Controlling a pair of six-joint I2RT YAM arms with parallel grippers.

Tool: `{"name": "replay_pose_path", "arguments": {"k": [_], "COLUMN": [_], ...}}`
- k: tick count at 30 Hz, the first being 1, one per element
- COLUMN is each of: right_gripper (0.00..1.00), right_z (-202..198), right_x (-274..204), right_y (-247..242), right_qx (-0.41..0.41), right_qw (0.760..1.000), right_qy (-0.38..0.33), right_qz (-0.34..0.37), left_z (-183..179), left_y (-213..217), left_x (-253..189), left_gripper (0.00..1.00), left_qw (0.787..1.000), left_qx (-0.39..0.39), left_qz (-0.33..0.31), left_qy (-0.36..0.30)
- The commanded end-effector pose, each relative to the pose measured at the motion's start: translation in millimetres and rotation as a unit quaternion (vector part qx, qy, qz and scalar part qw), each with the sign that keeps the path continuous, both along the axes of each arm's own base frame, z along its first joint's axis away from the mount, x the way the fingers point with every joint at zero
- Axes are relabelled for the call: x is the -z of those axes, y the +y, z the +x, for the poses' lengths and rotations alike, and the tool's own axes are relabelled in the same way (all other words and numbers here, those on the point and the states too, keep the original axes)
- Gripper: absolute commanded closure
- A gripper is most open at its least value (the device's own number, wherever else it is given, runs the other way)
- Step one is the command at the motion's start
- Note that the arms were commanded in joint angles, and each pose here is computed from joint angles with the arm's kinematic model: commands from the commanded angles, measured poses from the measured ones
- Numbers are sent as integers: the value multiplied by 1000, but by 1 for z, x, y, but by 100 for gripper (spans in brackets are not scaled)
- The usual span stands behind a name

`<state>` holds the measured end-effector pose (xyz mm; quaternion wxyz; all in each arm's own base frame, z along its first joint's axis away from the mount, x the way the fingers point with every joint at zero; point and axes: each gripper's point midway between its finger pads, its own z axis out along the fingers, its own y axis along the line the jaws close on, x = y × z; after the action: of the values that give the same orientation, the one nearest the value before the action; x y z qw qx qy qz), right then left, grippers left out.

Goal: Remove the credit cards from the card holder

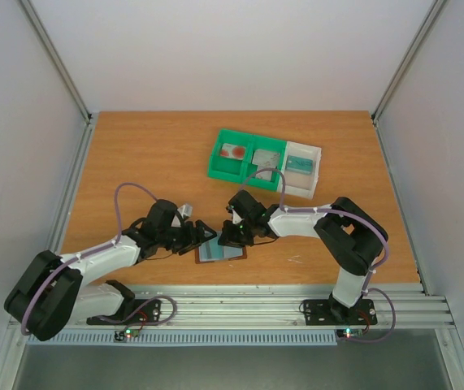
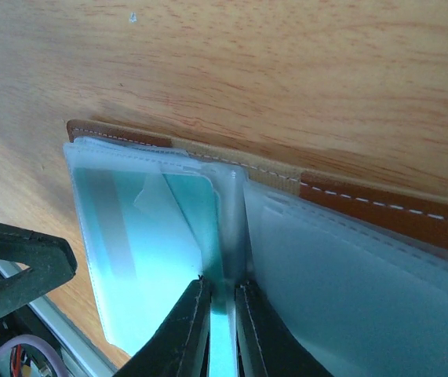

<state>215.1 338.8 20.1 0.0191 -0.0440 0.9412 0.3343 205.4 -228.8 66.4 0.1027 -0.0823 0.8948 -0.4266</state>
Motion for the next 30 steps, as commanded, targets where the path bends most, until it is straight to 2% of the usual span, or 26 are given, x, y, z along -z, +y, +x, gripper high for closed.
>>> {"name": "replay_pose_path", "arguments": {"k": [1, 20, 30], "right_gripper": [88, 88, 89], "right_z": [-13, -14, -14], "right_x": [22, 22, 24], "right_y": [-13, -12, -12], "right_qx": [5, 6, 9], "right_qw": [999, 999, 999], "right_qy": [22, 25, 27], "right_qz": [-38, -34, -31], "left_z": [7, 6, 7], "left_y": [1, -3, -9], "left_x": [-3, 0, -8], "left_gripper": [21, 20, 26], "left_qw": [1000, 1000, 1000], "left_qx": [0, 7, 11], "left_qz": [10, 2, -21], "left_qy": [-21, -15, -16]}}
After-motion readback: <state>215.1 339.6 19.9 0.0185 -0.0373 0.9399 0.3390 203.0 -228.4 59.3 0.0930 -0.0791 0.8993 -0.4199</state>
